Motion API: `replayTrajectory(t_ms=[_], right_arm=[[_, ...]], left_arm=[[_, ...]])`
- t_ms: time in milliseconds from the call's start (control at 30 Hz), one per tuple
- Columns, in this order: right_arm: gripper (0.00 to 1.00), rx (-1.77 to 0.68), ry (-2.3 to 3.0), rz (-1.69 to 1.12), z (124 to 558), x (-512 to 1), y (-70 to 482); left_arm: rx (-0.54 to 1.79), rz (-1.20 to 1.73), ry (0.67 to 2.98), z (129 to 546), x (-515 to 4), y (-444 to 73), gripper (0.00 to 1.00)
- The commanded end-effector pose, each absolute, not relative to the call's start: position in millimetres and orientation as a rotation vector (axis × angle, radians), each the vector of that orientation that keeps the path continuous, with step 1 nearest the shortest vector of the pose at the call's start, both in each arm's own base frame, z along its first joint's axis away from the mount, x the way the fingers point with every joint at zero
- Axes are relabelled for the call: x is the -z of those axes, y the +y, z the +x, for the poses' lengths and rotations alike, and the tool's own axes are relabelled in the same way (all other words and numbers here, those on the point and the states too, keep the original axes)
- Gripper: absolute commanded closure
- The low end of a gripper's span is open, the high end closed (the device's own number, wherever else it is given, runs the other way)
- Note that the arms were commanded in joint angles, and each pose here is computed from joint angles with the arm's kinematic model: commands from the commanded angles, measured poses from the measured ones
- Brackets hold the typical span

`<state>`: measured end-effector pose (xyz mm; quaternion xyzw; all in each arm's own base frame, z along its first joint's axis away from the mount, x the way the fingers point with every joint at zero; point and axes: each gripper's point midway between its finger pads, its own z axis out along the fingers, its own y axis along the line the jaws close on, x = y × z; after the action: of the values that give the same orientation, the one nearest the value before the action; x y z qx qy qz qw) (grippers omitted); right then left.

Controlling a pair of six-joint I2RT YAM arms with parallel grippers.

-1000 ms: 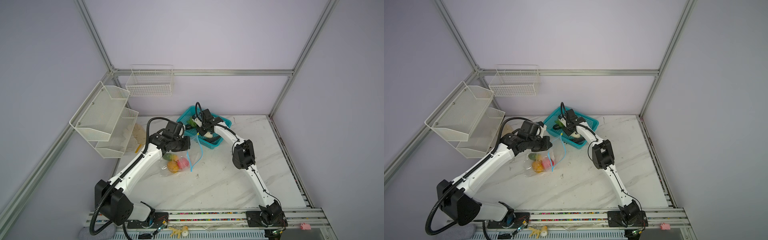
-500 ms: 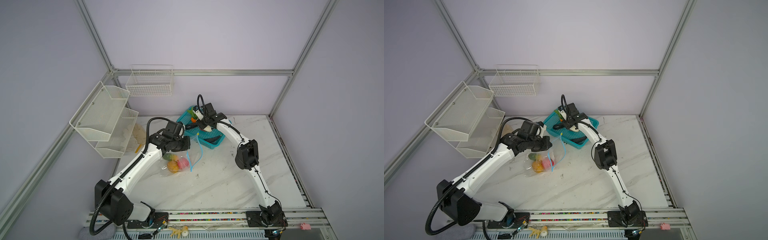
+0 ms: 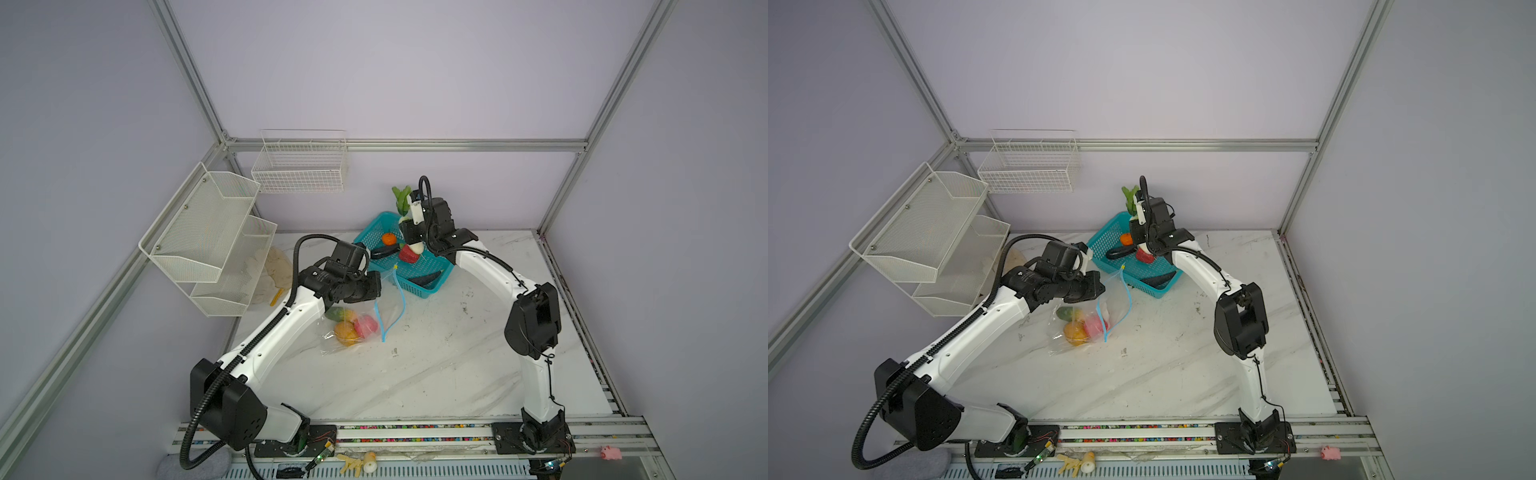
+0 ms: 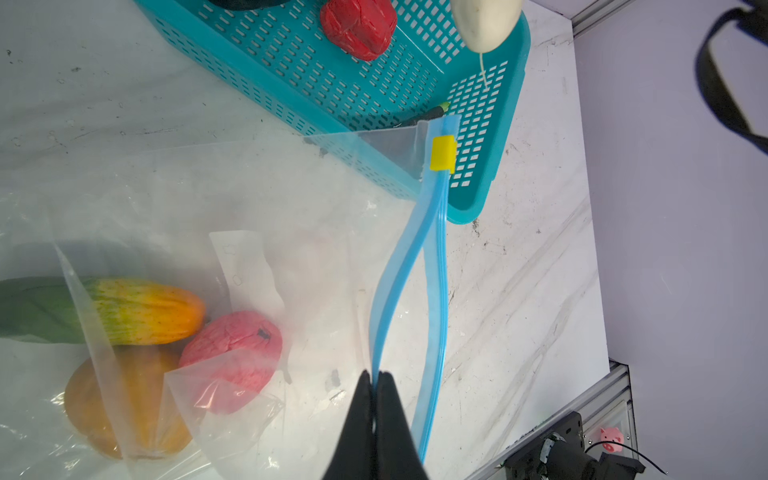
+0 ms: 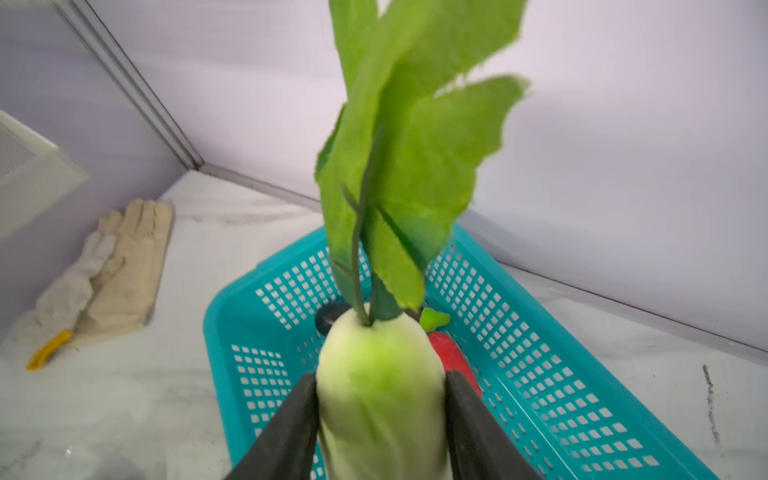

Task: Place the food in the zip-top bag and seal the zipper
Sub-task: 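Lift the white radish out of the basket with the right gripper, then carry the radish with the right gripper toward the bag mouth beside the left gripper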

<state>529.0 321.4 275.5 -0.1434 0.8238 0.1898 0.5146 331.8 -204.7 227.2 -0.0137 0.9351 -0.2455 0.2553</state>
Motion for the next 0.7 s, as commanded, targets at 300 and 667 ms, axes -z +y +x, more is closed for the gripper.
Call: replayTrajectory(t_ms=[300,667], right_arm=[[0.54,-0.923,1.805,0.153,463.2,-354.0,282.6],[0.58,-1.153,1.753,0.446,412.2,-351.4,267.0]], left_arm=[[0.758,-0.057,2.474,358.8,-249.1,-222.8,1.0],[0.831,-0.091,2.445,369.2,-254.2,-231.9,1.0]])
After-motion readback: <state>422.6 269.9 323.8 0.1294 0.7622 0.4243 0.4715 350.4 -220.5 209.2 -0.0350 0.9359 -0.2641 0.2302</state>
